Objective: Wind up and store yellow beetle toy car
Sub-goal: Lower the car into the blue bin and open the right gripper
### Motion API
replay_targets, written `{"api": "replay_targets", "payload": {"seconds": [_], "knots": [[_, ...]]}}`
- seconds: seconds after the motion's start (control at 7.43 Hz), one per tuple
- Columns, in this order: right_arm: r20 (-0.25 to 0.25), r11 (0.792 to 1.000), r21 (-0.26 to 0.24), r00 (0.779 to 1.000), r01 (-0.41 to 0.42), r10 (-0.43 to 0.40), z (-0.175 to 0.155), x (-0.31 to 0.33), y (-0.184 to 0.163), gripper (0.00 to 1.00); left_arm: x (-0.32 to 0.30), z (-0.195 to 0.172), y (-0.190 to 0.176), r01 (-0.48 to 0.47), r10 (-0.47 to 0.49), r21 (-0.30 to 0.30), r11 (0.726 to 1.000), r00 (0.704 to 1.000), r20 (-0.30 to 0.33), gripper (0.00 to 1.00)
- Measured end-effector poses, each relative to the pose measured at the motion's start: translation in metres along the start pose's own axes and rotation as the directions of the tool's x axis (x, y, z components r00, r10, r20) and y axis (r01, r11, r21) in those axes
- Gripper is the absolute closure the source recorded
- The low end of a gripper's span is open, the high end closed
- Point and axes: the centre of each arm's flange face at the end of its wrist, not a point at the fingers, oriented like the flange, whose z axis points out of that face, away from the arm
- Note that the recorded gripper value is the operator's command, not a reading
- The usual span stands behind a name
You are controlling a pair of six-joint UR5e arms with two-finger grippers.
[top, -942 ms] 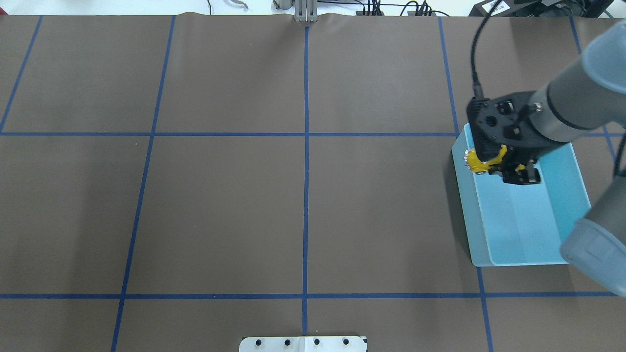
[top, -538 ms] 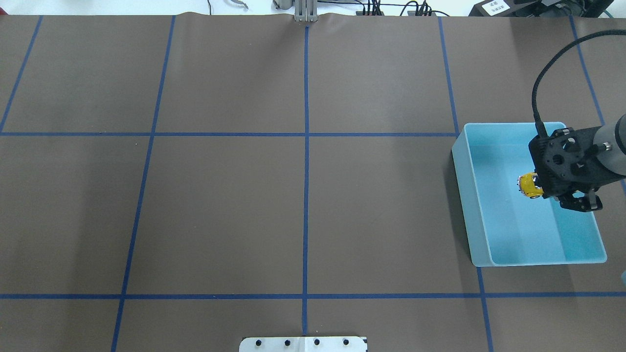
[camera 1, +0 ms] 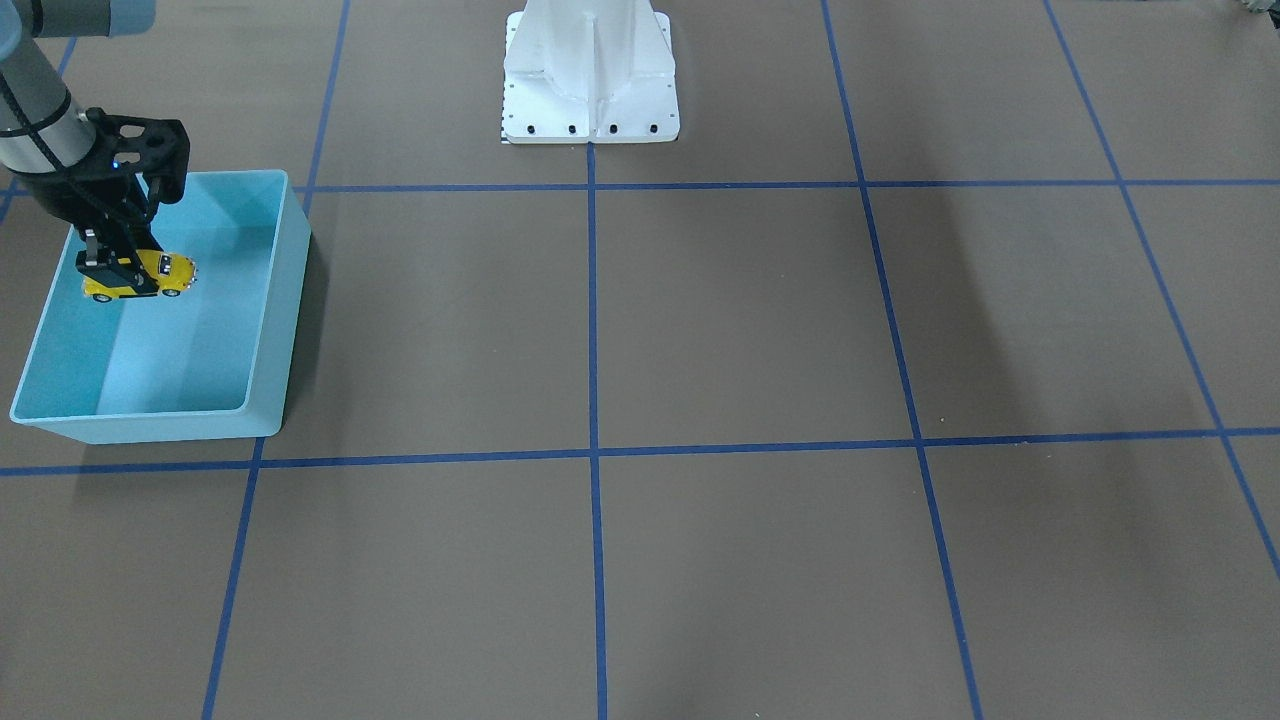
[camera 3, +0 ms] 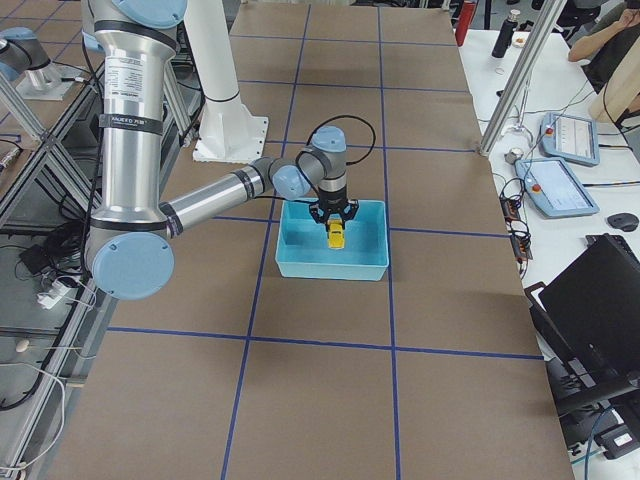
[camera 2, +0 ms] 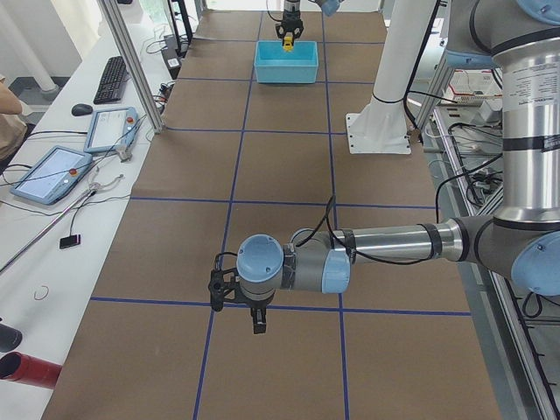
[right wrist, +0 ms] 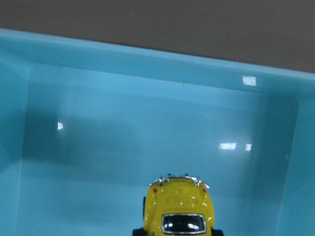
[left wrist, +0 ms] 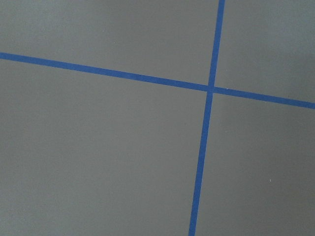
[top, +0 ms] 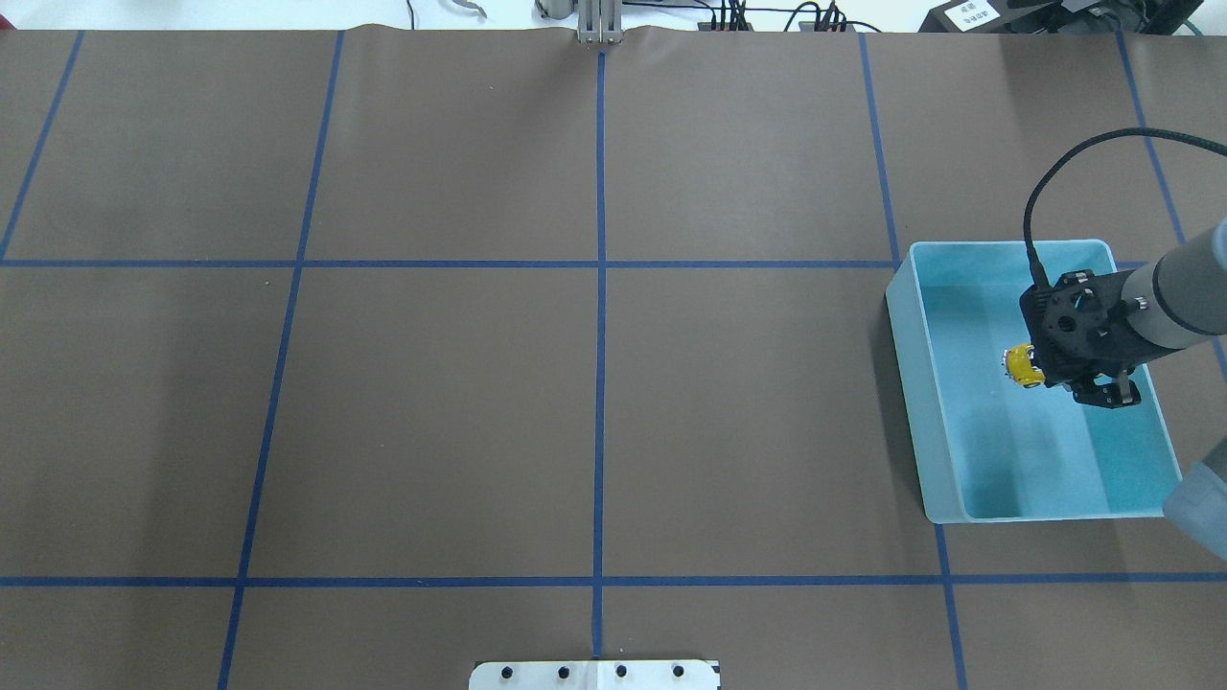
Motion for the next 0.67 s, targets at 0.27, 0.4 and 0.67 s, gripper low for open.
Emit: {"api": "replay_targets", "payload": {"seconds": [0.27,0.4,0.67], "knots": [[0.03,0.999,0.02,0.999,-0.028,0.028,0.029,-0.003,-0.005,1.0,0.0,0.0,0.0,0.0,0.0,0.0,1.0,1.0,0.0,0.0],[0.043,0.999,0.033,0.998,-0.039,0.037,0.043,-0.009,-0.013,1.0,0.0,0.0,0.0,0.0,0.0,0.0,1.0,1.0,0.0,0.0],[0.064,0.998,0.045,0.997,-0.042,0.039,0.056,-0.02,-0.027,0.11,0.0,0.0,0.0,0.0,0.0,0.001,1.0,1.0,0.0,0.0]]}}
